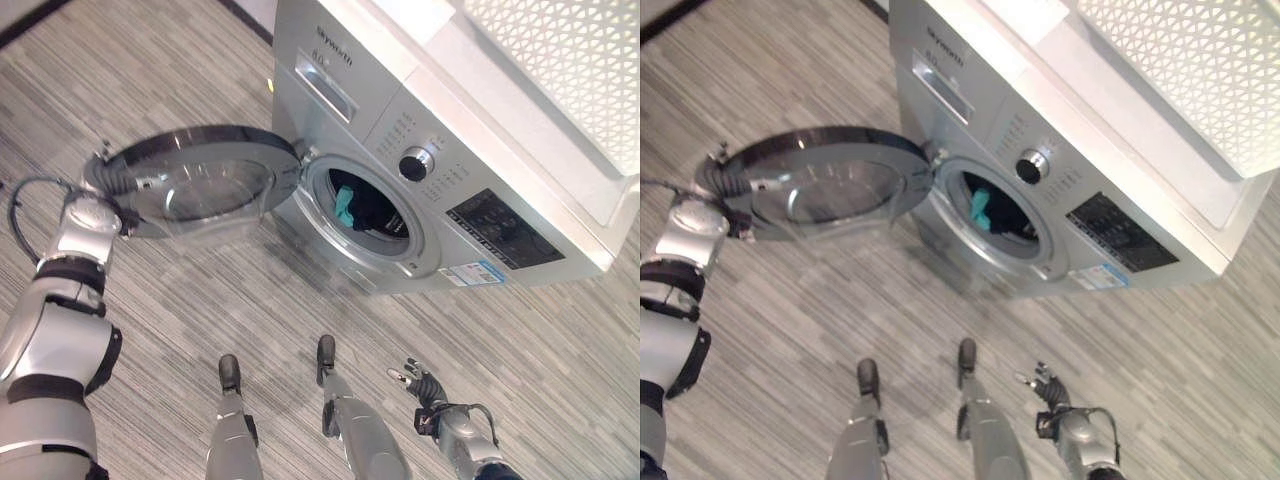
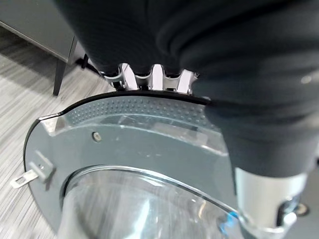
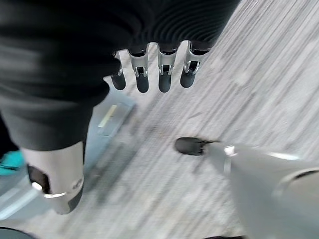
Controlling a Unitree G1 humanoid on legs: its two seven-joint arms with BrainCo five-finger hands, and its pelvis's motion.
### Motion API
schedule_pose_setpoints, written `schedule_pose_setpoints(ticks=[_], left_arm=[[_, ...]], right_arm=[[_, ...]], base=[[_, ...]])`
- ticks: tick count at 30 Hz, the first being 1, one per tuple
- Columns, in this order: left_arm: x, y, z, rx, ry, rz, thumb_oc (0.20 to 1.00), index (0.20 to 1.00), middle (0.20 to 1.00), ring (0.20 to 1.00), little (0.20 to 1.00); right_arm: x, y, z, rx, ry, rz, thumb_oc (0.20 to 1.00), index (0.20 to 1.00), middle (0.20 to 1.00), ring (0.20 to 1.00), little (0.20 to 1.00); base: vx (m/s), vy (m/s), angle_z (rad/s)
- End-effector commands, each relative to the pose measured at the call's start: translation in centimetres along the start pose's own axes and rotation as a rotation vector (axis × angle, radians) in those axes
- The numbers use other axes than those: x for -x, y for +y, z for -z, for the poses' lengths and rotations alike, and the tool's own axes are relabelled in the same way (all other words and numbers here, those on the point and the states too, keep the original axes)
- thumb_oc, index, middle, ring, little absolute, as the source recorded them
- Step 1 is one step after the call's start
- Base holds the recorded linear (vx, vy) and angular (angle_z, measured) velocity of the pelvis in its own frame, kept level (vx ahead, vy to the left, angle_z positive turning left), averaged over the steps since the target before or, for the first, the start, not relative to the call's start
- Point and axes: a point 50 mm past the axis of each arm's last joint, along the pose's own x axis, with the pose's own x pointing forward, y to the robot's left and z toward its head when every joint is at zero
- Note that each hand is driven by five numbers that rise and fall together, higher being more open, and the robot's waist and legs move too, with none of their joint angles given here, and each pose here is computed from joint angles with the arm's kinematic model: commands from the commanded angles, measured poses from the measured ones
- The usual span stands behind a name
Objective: Grab the laundry basket,head to the washer,open it,put in the laundry and shut it.
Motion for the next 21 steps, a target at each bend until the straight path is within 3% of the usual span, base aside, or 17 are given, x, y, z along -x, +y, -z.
schedule_pose_setpoints(ticks=[1, 2, 4, 8, 11, 17, 21], left_arm=[[0.4, -3.6, 1.3, 0.067, 0.040, 0.179, 1.000, 1.000, 1.000, 1.000, 1.000], [0.4, -3.6, 1.3, 0.067, 0.040, 0.179, 1.000, 1.000, 1.000, 1.000, 1.000], [1.7, -4.7, 5.7, 0.162, 0.160, 0.189, 1.000, 1.000, 1.000, 1.000, 1.000], [3.7, -5.9, 10.5, 0.272, 0.303, 0.154, 1.000, 1.000, 1.000, 1.000, 1.000], [6.4, -8.3, 14.7, 0.263, 0.416, 0.183, 1.000, 1.000, 1.000, 1.000, 1.000], [9.0, -13.3, 15.7, 0.242, 0.435, 0.331, 1.000, 1.000, 1.000, 1.000, 1.000], [10.0, -17.6, 13.7, 0.326, 0.413, 0.395, 1.000, 1.000, 1.000, 1.000, 1.000]], right_arm=[[1.8, -3.4, 2.0, 0.031, 0.059, 0.057, 1.000, 1.000, 1.000, 1.000, 1.000], [1.8, -3.4, 2.0, 0.031, 0.059, 0.057, 1.000, 1.000, 1.000, 1.000, 1.000], [2.6, -5.0, 2.4, 0.047, 0.069, 0.096, 1.000, 1.000, 1.000, 1.000, 1.000], [3.5, -6.5, 2.5, 0.010, 0.053, 0.147, 1.000, 1.000, 1.000, 1.000, 1.000], [4.5, -8.4, 3.0, 0.035, 0.079, 0.207, 1.000, 1.000, 1.000, 1.000, 1.000], [5.4, -10.1, 5.2, 0.097, 0.213, 0.272, 1.000, 1.000, 1.000, 1.000, 1.000], [5.1, -9.3, 6.2, 0.085, 0.252, 0.272, 1.000, 1.000, 1.000, 1.000, 1.000]], base=[[0.05, 0.012, -0.12], [0.07, 0.014, -0.13], [0.06, 0.026, -0.13], [0.09, 0.027, -0.26], [0.14, 0.012, -0.17], [0.10, -0.050, -0.14], [0.05, -0.091, -0.18]])
